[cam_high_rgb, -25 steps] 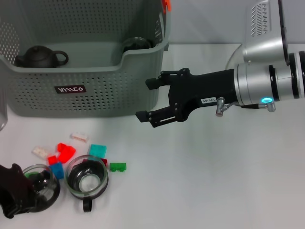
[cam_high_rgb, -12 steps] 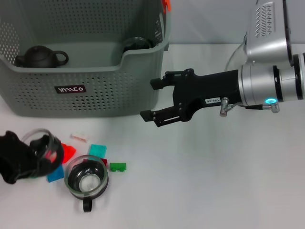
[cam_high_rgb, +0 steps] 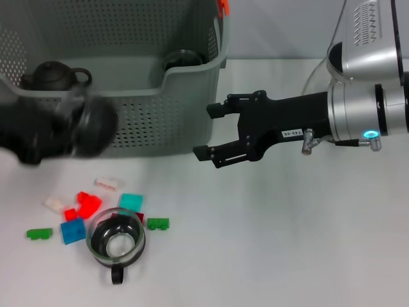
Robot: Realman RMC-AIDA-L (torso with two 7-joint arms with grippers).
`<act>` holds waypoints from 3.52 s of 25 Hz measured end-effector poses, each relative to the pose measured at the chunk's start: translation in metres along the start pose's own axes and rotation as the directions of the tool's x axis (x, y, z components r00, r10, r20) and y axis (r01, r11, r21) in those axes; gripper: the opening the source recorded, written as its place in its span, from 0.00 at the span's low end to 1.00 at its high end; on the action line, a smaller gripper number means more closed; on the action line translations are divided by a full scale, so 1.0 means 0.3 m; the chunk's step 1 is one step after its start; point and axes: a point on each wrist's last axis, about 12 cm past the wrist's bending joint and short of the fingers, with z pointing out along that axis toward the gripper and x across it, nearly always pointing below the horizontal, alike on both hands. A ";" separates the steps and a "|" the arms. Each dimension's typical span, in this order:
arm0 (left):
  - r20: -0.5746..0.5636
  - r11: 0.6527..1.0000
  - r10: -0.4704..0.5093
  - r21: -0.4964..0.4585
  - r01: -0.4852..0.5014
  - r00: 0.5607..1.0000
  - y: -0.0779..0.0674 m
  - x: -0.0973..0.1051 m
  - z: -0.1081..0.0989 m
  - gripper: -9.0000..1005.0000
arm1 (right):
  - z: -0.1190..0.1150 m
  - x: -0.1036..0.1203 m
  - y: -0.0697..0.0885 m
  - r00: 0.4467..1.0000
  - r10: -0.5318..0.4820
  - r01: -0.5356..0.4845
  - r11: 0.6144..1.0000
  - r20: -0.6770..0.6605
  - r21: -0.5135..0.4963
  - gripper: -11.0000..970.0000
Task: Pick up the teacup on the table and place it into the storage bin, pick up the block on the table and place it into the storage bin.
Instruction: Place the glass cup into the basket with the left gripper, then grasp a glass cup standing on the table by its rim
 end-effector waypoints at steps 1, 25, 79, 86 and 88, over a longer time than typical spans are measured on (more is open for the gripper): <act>0.031 1.000 0.018 0.011 -0.018 0.999 0.005 -0.024 0.000 0.05 | 0.000 0.000 0.001 1.000 0.002 -0.002 1.000 0.000 -0.003 0.95; -0.019 0.894 -0.053 -0.446 0.039 0.998 0.375 -0.300 0.416 0.05 | -0.003 0.004 0.007 0.999 0.032 -0.032 0.999 0.012 -0.023 0.95; -0.039 0.947 0.320 0.015 -0.320 0.947 -0.050 -0.051 0.073 0.83 | -0.020 0.026 -0.010 0.998 0.061 -0.061 0.998 0.029 0.008 0.94; -0.233 0.908 0.418 0.076 -0.412 0.878 -0.084 0.030 0.090 0.82 | -0.014 0.038 -0.018 0.993 0.107 -0.108 0.994 0.049 0.012 0.94; -0.305 0.895 0.442 0.087 -0.437 0.843 -0.089 0.041 0.103 0.82 | -0.010 0.044 -0.017 0.992 0.114 -0.114 0.993 0.048 0.008 0.94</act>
